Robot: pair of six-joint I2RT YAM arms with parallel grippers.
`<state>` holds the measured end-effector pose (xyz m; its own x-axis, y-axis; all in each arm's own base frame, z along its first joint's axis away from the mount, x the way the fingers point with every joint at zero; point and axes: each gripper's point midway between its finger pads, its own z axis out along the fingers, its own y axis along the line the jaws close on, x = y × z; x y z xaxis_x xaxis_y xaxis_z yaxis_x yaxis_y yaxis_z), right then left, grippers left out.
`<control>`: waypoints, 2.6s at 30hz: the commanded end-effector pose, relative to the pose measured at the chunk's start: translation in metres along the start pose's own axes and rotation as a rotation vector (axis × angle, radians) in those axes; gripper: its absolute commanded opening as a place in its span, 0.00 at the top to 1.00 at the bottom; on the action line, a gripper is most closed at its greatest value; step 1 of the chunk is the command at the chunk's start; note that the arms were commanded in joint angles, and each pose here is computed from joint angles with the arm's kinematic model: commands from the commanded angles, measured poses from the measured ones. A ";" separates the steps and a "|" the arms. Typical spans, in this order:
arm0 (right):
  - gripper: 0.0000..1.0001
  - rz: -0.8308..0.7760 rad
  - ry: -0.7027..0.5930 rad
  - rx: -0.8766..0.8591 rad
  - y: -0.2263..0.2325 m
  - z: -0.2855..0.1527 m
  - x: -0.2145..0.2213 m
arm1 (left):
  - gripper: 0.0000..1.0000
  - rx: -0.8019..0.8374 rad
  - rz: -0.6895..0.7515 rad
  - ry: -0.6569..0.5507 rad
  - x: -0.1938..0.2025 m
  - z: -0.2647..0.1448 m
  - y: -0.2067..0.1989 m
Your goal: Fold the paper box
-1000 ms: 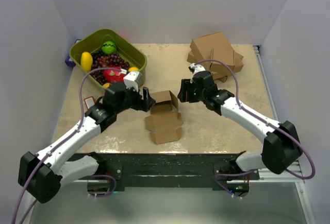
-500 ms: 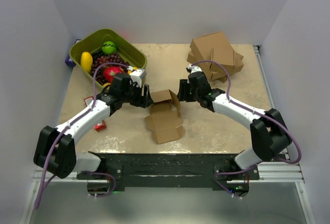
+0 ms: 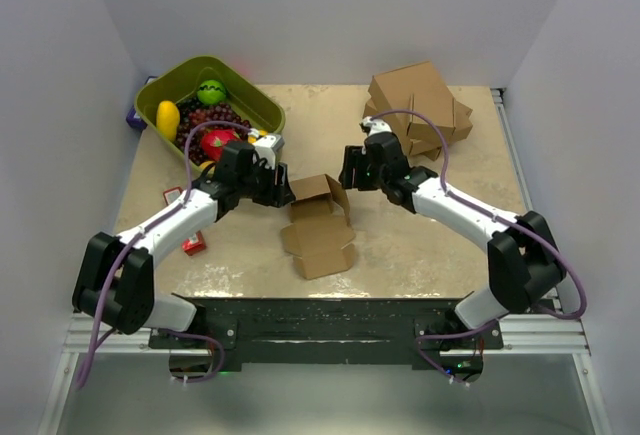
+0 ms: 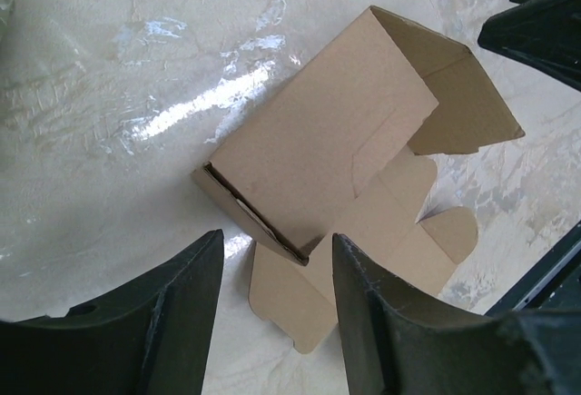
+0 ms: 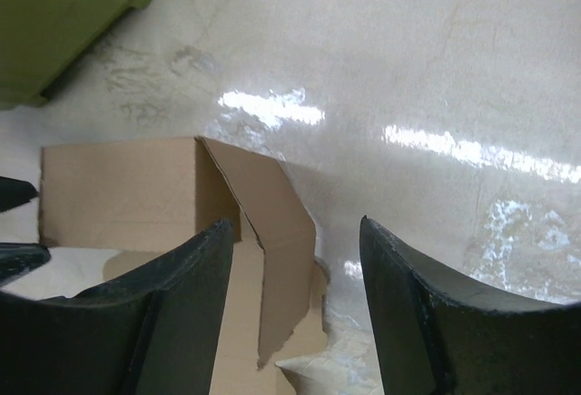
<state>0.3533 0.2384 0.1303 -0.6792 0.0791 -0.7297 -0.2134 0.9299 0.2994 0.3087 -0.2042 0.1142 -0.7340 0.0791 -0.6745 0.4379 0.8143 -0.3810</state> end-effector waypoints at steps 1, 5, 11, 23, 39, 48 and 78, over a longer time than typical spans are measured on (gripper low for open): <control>0.40 0.019 -0.063 0.002 0.006 0.007 -0.031 | 0.46 0.023 0.028 -0.069 -0.023 0.002 -0.002; 0.41 0.028 -0.051 0.007 0.005 0.015 -0.029 | 0.50 0.031 0.025 -0.065 -0.020 0.003 -0.001; 0.44 0.013 -0.016 0.074 -0.009 0.027 -0.017 | 0.54 0.051 0.014 -0.059 -0.014 0.006 -0.003; 0.57 0.012 0.053 0.014 0.010 0.021 0.015 | 0.59 0.090 0.003 -0.056 -0.009 0.011 -0.007; 0.57 0.067 0.061 -0.024 0.035 0.028 0.026 | 0.62 0.152 -0.007 -0.074 -0.006 0.016 -0.015; 0.38 0.086 0.053 0.016 -0.010 0.016 0.028 | 0.62 0.080 0.021 -0.056 -0.003 0.016 -0.002; 0.26 -0.325 -0.204 -0.297 0.047 0.001 0.040 | 0.61 0.170 -0.015 -0.016 -0.001 0.020 -0.006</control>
<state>0.2987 0.2718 0.0910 -0.5162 -0.1120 -0.8491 -0.5592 0.7950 0.2351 0.3148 -0.2185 0.1038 -0.7275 0.0451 -0.6847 0.4935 0.7276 -0.4765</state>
